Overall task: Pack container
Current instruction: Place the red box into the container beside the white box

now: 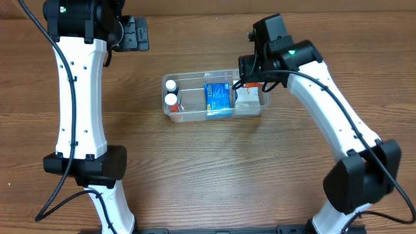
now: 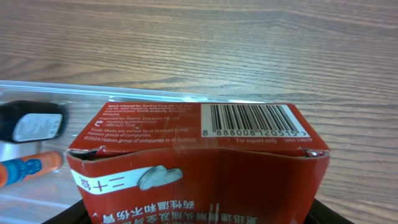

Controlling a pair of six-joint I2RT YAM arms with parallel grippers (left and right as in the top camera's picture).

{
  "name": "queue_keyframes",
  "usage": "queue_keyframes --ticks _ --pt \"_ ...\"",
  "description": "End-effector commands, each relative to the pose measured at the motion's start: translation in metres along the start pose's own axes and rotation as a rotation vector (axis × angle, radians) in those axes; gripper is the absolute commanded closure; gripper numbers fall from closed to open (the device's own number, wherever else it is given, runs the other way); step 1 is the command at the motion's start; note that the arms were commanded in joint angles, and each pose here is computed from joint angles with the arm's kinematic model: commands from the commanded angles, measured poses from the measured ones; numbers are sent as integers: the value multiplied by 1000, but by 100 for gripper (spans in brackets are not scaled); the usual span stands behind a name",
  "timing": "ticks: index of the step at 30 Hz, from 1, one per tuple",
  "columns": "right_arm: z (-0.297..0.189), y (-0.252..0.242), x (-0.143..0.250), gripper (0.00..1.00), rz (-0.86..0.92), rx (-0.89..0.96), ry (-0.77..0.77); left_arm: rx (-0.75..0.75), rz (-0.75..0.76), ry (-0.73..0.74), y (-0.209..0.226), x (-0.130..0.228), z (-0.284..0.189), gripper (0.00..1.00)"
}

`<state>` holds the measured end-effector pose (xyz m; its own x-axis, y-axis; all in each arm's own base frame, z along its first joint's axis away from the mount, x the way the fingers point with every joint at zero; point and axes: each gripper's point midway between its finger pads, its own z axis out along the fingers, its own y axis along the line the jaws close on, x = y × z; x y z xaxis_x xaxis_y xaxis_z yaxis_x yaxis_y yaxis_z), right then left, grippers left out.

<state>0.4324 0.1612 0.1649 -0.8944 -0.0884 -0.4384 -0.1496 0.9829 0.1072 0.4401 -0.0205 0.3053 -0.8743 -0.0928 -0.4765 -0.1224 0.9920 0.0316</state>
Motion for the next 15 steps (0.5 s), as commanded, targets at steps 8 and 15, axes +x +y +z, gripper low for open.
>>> queue_keyframes --ticks 8,15 --pt "47 6 22 29 -12 -27 130 4 -4 -13 -1 -2 -3 0" --pt "47 3 35 25 -10 -15 187 5 -5 -13 -1 -2 -3 0"
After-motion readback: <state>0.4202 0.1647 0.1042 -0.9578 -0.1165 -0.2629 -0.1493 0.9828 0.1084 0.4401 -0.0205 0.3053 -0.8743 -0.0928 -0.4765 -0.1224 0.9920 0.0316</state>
